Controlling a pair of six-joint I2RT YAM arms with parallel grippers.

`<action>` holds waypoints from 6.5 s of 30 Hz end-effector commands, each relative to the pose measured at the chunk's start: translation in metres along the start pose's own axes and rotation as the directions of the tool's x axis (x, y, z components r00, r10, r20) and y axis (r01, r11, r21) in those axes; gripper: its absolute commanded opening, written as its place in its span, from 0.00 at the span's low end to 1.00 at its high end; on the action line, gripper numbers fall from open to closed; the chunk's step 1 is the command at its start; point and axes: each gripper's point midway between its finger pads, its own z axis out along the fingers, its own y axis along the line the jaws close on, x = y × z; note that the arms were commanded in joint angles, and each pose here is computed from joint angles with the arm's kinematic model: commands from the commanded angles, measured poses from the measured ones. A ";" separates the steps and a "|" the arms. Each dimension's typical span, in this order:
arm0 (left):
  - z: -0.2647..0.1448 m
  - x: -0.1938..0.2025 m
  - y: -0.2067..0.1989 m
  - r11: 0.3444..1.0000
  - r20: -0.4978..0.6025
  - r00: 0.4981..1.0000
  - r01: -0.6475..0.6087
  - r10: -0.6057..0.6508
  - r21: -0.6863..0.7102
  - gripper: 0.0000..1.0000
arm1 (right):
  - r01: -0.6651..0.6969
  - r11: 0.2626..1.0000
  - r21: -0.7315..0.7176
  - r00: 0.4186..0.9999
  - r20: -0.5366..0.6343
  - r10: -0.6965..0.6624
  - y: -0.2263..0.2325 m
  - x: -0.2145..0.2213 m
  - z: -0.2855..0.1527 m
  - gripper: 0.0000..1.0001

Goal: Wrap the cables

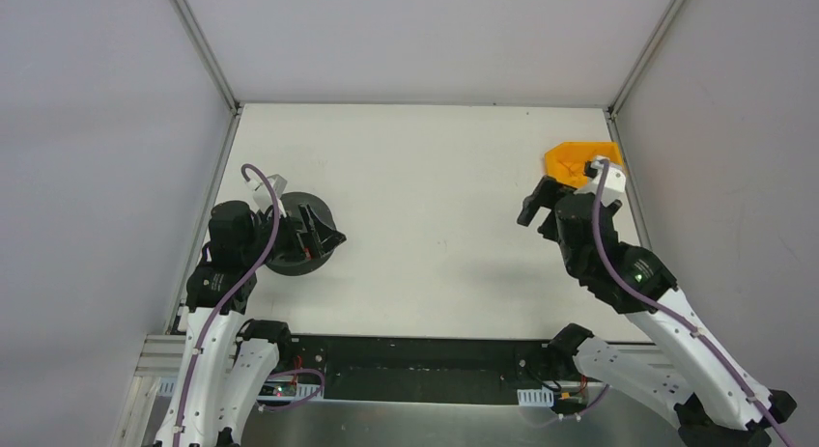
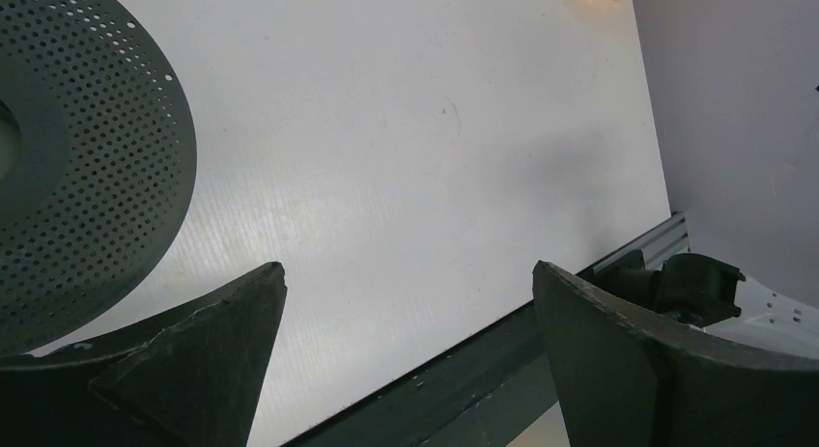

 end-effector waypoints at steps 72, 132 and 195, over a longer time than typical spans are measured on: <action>0.013 0.005 0.029 0.987 -0.091 0.993 0.064 -0.079 -0.149 0.97 | -0.214 0.956 -0.200 0.973 0.041 0.226 0.042 -0.209 0.126 0.00; 0.007 0.006 0.022 0.991 -0.049 0.999 0.007 -0.013 -0.134 0.88 | 0.491 0.396 -0.776 0.753 0.150 -0.640 0.167 0.266 0.033 0.59; 0.014 0.096 -0.182 0.175 0.146 0.684 -0.376 0.715 0.910 0.30 | -0.149 0.181 -0.972 0.796 -0.226 -0.561 0.195 0.151 -0.136 0.00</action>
